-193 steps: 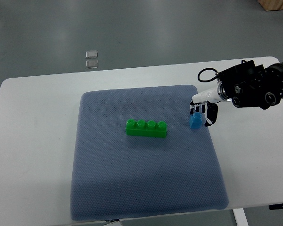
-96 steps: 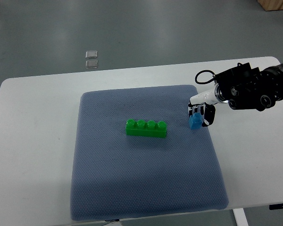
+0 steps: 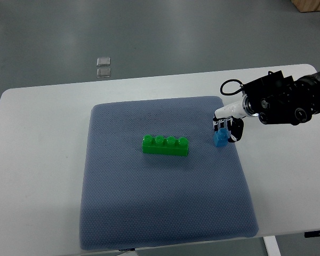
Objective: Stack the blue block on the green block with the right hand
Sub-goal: 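Close the right hand fingers on the blue block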
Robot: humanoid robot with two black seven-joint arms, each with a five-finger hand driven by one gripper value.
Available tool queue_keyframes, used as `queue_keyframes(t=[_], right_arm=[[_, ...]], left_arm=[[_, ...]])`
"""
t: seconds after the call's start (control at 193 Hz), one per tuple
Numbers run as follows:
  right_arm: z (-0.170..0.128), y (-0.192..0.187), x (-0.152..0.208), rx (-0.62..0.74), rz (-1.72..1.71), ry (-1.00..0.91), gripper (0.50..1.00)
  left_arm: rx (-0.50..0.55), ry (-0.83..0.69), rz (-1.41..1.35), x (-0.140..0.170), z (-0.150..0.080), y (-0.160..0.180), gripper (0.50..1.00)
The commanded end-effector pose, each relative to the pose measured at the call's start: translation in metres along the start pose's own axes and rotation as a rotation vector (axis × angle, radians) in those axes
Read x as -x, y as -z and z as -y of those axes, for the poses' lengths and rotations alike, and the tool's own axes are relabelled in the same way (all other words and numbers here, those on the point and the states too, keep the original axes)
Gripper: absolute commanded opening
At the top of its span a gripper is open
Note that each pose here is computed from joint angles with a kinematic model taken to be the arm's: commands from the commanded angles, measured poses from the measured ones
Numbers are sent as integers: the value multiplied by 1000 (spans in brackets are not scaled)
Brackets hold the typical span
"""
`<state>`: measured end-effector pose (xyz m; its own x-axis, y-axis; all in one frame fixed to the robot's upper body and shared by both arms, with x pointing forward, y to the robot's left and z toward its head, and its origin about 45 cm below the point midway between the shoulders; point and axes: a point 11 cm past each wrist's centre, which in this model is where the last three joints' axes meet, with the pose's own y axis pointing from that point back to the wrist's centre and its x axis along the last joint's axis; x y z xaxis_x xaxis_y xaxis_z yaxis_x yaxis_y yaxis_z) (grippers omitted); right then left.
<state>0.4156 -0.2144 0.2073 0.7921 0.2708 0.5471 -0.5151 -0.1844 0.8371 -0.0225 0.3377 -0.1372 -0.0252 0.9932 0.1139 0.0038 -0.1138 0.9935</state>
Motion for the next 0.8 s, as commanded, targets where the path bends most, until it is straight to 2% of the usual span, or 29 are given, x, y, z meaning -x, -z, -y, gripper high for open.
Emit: queue_keyframes(t=[0.0,0.436,0.795], right_arm=[[2,2,1,-4,-2,1,695],[4,-1,2,5,2,-5,695],[5,-3,-1,8,4,-11,603]], left_arm=[[0,0,0,0,0,0,1000],[0,0,1,0,0,0,1000],[0,0,0,0,0,0,1000]])
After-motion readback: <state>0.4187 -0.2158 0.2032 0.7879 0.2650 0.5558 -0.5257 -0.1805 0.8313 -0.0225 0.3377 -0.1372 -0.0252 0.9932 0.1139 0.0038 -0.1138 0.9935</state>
